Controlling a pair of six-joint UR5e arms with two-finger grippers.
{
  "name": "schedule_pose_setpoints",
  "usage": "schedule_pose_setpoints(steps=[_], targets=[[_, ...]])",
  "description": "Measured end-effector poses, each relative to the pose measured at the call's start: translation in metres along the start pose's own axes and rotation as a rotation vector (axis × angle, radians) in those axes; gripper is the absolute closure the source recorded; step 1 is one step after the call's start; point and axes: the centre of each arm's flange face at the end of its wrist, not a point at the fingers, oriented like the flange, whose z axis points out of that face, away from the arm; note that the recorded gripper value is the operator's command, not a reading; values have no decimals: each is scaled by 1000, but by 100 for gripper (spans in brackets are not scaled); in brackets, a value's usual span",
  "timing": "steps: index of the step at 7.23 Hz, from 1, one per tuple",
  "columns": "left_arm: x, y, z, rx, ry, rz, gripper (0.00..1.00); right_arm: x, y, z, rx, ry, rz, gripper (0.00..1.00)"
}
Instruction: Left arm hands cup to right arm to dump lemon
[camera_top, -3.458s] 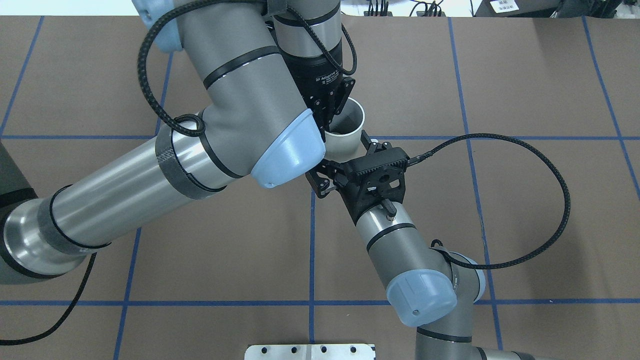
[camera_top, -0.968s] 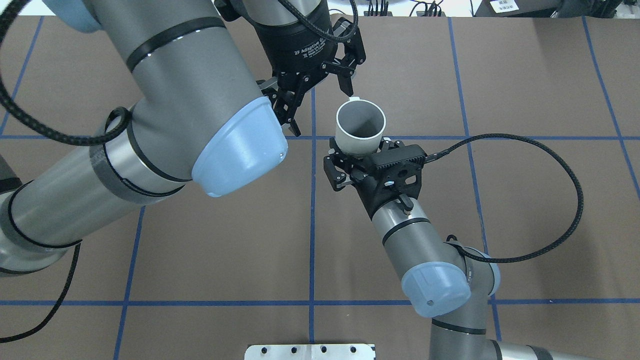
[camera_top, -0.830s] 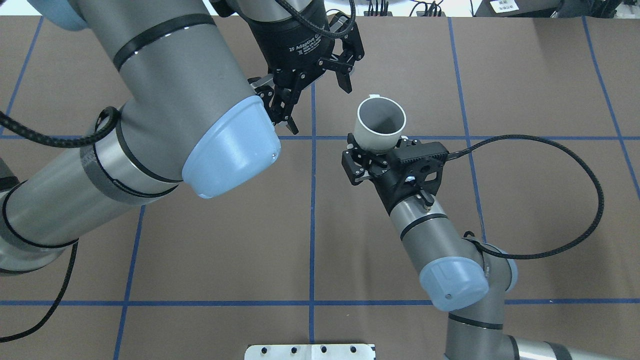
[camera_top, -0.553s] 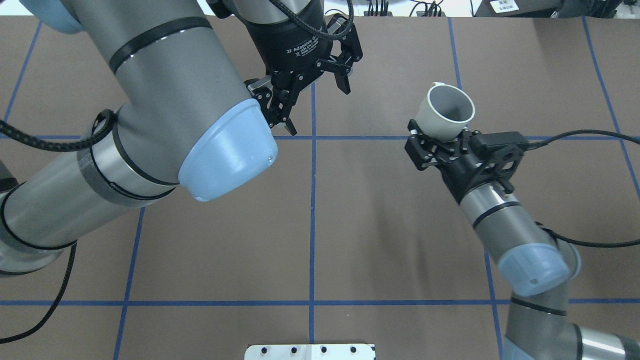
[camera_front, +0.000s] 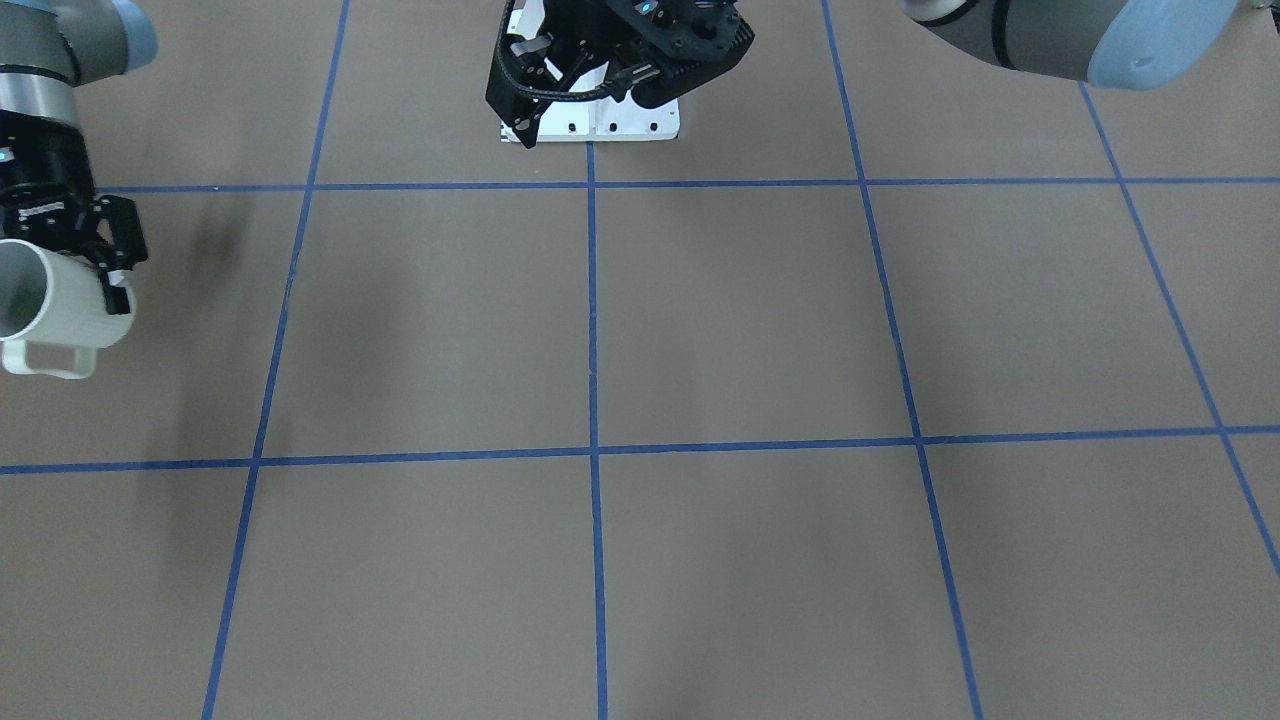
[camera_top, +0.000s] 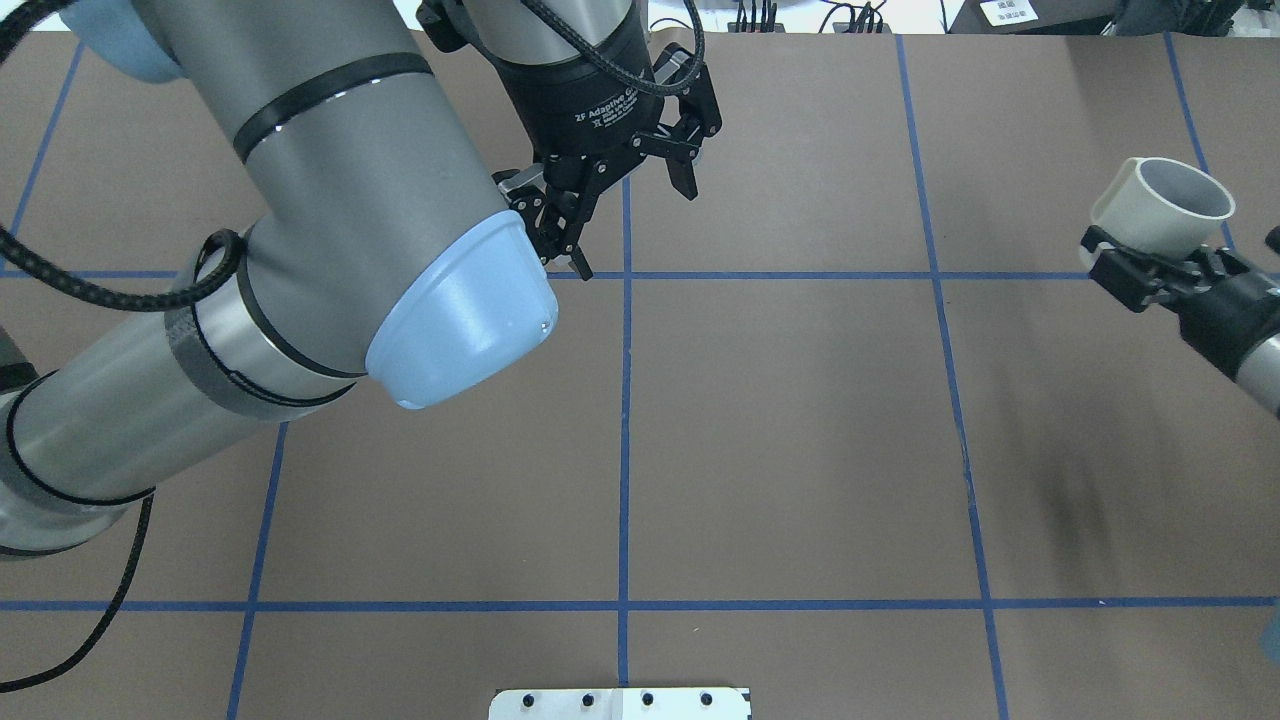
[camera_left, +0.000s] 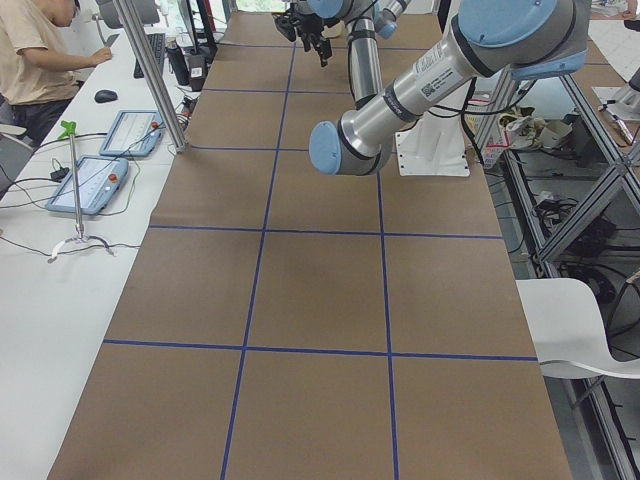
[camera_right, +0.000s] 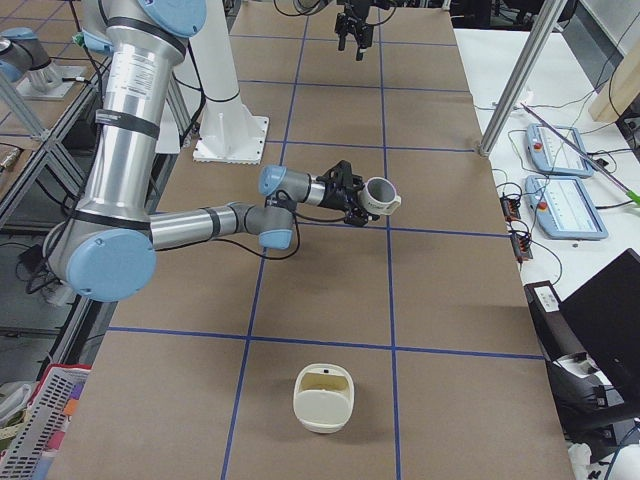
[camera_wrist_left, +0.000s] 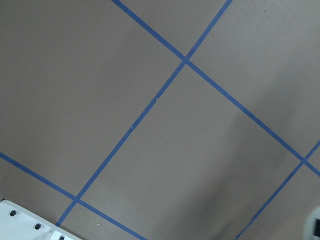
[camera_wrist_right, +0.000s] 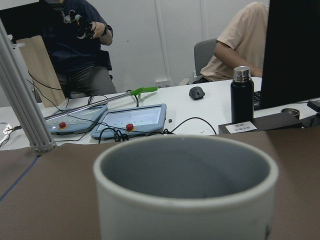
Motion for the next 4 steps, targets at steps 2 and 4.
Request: schedule_pose_setpoints(steps=[2, 4], targets=[[0, -1, 3, 0, -4, -2, 0, 122, -17, -24, -26, -28, 124, 79], [0, 1, 5, -4, -6, -1, 0, 212, -2, -52, 11, -38, 195, 80]])
